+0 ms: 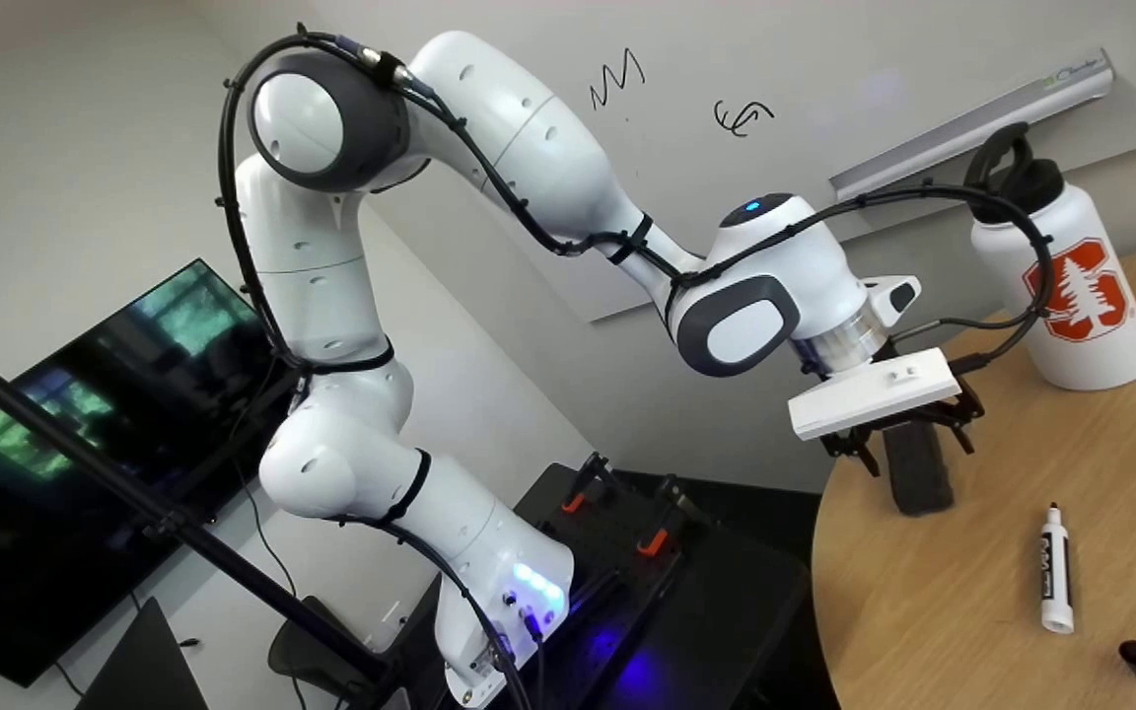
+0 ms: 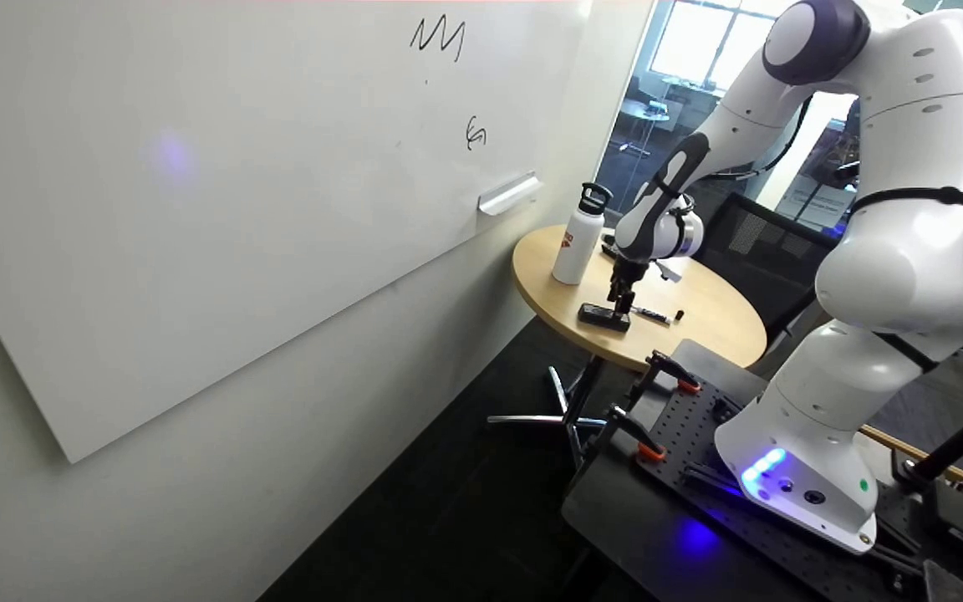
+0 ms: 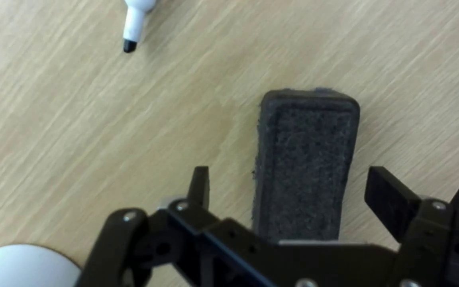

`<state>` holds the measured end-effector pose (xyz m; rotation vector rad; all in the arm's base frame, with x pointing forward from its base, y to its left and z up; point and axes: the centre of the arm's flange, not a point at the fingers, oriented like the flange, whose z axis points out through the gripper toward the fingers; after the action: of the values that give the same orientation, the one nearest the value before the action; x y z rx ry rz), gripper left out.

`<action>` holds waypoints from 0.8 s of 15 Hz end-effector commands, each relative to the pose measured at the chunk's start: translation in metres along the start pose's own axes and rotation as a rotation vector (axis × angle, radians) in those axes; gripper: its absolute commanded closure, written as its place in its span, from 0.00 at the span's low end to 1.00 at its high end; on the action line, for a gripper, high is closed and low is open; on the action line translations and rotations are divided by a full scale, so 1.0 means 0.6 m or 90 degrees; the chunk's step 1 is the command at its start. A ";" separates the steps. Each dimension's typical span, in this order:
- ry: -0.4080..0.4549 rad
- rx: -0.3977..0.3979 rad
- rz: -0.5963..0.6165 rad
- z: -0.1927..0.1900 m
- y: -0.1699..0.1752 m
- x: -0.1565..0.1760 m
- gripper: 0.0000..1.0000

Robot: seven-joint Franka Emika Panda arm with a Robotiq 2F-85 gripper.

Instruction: Use the duster to erase the left writings on the white board

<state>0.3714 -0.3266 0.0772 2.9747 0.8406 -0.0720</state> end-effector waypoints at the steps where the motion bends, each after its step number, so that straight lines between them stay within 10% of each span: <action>1: 0.011 0.017 0.037 -0.027 -0.010 -0.004 0.00; 12: -0.027 -0.067 0.134 -0.034 -0.041 0.018 0.00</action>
<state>0.3702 -0.3101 0.0879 2.9736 0.4982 -0.0643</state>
